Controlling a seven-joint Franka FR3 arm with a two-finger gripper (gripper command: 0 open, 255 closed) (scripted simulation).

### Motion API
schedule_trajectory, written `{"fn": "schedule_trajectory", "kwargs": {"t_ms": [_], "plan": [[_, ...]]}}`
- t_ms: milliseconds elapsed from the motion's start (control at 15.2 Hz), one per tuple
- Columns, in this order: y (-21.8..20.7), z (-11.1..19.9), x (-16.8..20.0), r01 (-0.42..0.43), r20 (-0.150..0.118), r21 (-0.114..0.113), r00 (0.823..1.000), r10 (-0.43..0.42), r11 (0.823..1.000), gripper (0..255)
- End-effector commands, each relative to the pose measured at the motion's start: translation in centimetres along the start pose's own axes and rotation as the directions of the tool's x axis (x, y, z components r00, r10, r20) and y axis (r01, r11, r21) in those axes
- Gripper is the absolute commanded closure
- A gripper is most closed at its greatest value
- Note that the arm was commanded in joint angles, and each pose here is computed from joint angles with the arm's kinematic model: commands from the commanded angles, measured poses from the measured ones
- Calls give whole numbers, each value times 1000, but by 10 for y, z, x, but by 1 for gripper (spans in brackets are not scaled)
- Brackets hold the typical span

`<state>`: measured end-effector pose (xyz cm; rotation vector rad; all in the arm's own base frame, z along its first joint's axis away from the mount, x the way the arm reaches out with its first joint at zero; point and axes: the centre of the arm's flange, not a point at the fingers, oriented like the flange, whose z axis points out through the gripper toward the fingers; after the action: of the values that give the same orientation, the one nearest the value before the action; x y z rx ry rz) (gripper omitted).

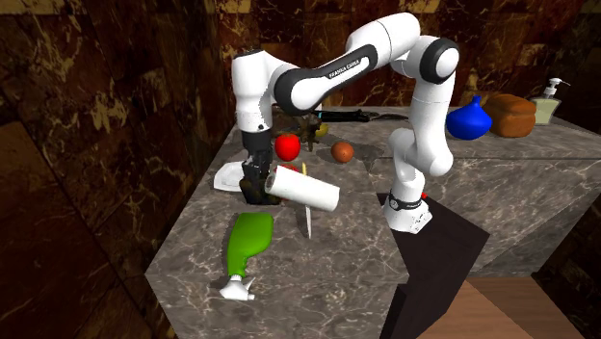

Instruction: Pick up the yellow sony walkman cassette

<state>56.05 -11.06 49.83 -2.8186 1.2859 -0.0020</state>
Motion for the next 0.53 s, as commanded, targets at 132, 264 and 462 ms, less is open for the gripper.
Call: {"fn": "schedule_trajectory", "kwargs": {"t_ms": [132, 264, 462], "plan": [[0, -22, 0, 0, 0, 0, 1000, 0, 1000, 255], [0, -33, 0, 0, 0, 0, 1000, 0, 1000, 255], [-1, -48, -1, 0, 0, 0, 1000, 0, 1000, 255]]}}
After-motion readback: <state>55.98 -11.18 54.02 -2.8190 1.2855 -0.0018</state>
